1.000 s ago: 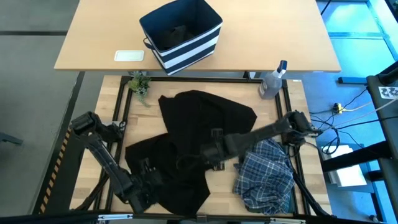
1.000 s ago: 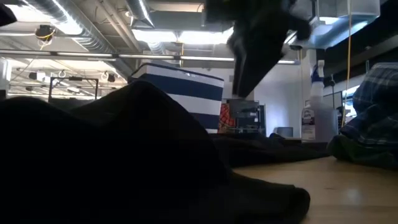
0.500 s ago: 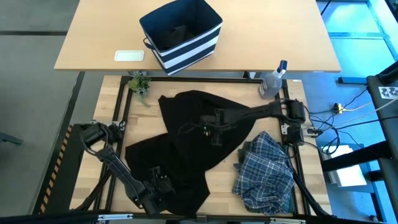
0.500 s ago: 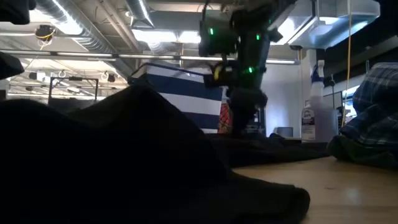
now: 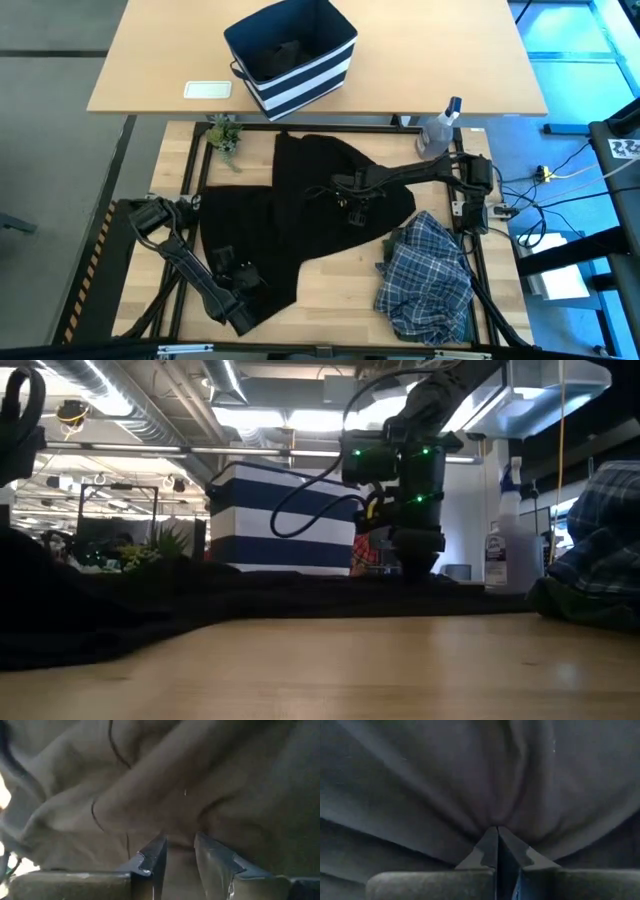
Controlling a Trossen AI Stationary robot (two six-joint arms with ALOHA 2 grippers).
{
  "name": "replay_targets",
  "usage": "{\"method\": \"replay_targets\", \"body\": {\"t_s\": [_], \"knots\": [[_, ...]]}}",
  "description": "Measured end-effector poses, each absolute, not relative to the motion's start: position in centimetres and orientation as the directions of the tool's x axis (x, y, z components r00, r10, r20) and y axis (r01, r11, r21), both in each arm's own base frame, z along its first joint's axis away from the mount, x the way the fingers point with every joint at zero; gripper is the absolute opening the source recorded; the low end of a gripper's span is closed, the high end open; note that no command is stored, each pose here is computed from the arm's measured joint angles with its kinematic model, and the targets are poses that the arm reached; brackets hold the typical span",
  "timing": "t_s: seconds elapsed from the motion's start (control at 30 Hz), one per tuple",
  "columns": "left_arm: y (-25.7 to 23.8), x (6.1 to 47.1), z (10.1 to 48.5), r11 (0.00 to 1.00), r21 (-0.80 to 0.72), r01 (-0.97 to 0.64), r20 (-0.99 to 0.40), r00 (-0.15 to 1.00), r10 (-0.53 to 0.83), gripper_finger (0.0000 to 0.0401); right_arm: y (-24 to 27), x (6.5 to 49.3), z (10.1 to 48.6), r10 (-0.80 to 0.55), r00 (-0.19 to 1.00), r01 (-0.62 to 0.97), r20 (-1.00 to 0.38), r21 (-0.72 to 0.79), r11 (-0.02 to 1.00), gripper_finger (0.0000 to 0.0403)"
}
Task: Fold Laundry from Bin
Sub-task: Fold the black shirt
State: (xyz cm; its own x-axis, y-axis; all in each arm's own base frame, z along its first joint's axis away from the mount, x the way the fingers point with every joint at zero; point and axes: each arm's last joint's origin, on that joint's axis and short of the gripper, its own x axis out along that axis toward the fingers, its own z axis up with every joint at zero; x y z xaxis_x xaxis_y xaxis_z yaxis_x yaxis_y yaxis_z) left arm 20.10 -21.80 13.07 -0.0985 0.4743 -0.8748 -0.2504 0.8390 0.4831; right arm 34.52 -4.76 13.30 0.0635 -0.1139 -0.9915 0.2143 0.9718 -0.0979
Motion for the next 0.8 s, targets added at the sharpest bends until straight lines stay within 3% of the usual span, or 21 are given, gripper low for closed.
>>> {"method": "replay_targets", "body": {"t_s": [0.27, 0.4, 0.63, 0.8], "knots": [[-20.6, 19.5, 12.6, 0.802, 0.553, -0.225, -0.833, -0.141, 0.535, 0.0098, -2.9, 34.0, 13.1, 0.008, 0.007, 0.227, -1.000, 0.009, 0.974, 0.0004], [-20.0, 19.5, 12.7, 0.758, 0.597, -0.263, -0.799, -0.113, 0.591, 0.0098, -2.1, 34.3, 13.8, -0.020, 0.024, 0.203, -1.000, -0.014, 0.979, 0.0005], [-20.1, 20.1, 15.6, 0.707, 0.600, -0.375, -0.761, 0.006, 0.649, 0.0098, -2.3, 35.9, 18.0, -0.138, 0.222, 0.201, -0.965, -0.093, 0.975, 0.0005], [-20.2, 20.2, 17.4, 0.729, 0.520, -0.446, -0.765, 0.138, 0.629, 0.0098, -2.7, 35.7, 19.9, -0.208, 0.278, 0.188, -0.938, -0.159, 0.969, 0.0005]]}}
